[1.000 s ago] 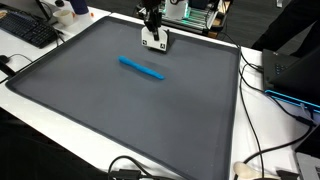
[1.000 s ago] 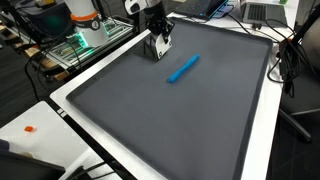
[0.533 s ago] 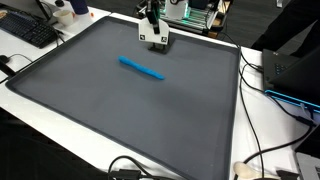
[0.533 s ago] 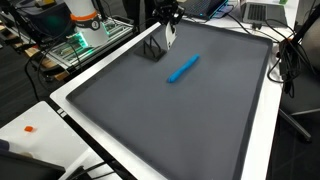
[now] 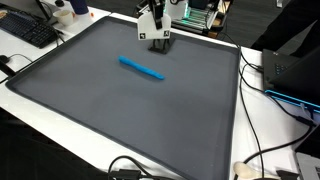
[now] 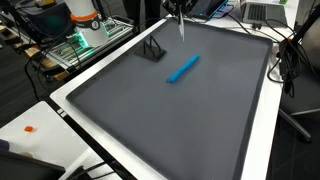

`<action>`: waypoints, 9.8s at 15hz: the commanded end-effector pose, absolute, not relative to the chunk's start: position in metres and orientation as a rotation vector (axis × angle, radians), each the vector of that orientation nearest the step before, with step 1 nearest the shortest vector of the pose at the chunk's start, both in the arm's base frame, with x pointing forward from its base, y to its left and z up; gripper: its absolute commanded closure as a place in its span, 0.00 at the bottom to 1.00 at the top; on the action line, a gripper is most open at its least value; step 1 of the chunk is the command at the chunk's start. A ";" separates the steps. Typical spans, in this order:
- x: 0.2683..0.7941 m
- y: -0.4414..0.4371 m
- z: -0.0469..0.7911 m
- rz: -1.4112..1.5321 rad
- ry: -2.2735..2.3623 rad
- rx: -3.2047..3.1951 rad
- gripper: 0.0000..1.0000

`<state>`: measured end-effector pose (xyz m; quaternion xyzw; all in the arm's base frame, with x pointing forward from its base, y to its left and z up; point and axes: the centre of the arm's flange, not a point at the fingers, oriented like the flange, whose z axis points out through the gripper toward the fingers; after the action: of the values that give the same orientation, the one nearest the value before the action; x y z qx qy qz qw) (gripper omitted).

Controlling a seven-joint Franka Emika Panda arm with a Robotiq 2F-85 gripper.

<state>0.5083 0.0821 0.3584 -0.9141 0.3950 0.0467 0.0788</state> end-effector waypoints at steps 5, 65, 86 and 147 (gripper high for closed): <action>0.553 0.107 0.341 0.235 0.633 -2.980 0.99; 0.609 0.151 0.225 0.254 -0.228 -3.264 0.99; 0.586 0.147 0.229 0.462 -0.220 -3.216 0.99; 0.599 0.107 0.215 0.339 -0.237 -3.222 0.99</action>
<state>0.6068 0.1129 0.2367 -0.9919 -0.0701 0.0913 -0.0531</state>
